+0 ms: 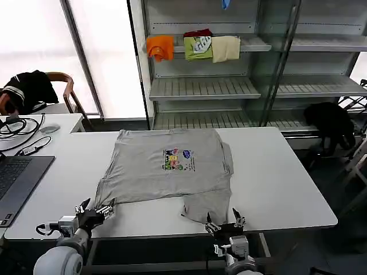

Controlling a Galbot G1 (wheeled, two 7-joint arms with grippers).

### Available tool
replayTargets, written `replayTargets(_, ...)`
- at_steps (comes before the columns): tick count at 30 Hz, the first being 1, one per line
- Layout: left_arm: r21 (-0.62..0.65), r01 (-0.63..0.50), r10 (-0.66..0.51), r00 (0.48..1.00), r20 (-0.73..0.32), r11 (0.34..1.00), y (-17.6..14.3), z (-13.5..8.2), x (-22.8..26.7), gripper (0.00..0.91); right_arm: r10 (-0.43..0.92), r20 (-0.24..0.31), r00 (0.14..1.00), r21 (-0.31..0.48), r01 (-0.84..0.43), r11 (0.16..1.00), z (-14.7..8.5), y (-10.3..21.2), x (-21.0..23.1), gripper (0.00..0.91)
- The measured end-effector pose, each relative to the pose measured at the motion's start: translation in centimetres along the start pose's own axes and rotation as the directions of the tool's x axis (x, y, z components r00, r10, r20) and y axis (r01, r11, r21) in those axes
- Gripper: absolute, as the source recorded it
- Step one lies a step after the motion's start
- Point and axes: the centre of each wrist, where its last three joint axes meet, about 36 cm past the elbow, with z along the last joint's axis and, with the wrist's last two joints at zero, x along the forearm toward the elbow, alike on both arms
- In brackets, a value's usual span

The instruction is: Fold and organize the clothes.

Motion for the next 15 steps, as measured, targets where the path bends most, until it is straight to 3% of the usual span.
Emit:
replayTargets(4,-0.004,0.000,0.000,1.000,-0.006,1.000,0.1,0.1,0.1,0.907,0.001,-0.015,1.000,-0.006,-0.001,1.000,0.3,0.1,0.0,0.907)
replayTargets(5,-0.004,0.000,0.000,1.000,-0.007,1.000,0.1,0.2,0.1,0.736,0.000,-0.017,1.000,-0.007,0.000,1.000,0.4,0.1,0.0,0.897)
replayTargets(6,-0.005,-0.002,0.002,1.000,-0.008,1.000,0.0,0.2,0.1,0.595,0.000,-0.021,1.000,-0.008,0.000,1.000,0.5,0.1,-0.1,0.796)
replayTargets(7,-0.006,-0.003,0.003,1.000,-0.010,1.000,0.0,0.3,0.2,0.383,-0.001,-0.023,1.000,-0.010,0.000,1.000,0.6,0.1,-0.1,0.655)
replayTargets(8,-0.006,-0.005,0.005,1.000,-0.011,1.000,-0.1,0.3,0.2,0.302,-0.001,-0.025,1.000,-0.011,0.001,1.000,0.7,0.1,-0.1,0.615)
replayTargets(9,-0.007,-0.008,0.008,1.000,-0.011,1.000,-0.1,0.4,0.2,0.141,-0.001,-0.027,1.000,-0.012,0.000,1.000,0.7,0.1,-0.1,0.504)
replayTargets(10,-0.009,-0.010,0.010,1.000,-0.012,1.000,-0.2,0.4,0.2,0.071,-0.001,-0.029,1.000,-0.015,0.001,1.000,0.8,0.1,-0.2,0.383)
replayTargets(12,-0.012,-0.014,0.014,1.000,-0.015,1.000,-0.3,0.6,0.2,0.020,-0.002,-0.034,0.999,-0.021,0.001,1.000,1.0,0.0,-0.3,0.181)
replayTargets(13,-0.014,-0.016,0.016,1.000,-0.017,1.000,-0.4,0.6,0.2,0.020,-0.005,-0.036,0.999,-0.023,0.004,1.000,1.1,0.0,-0.3,0.020)
replayTargets(15,-0.017,-0.020,0.019,1.000,-0.020,1.000,-0.5,0.8,0.3,0.020,-0.010,-0.038,0.999,-0.025,0.009,1.000,1.3,0.0,-0.3,0.000)
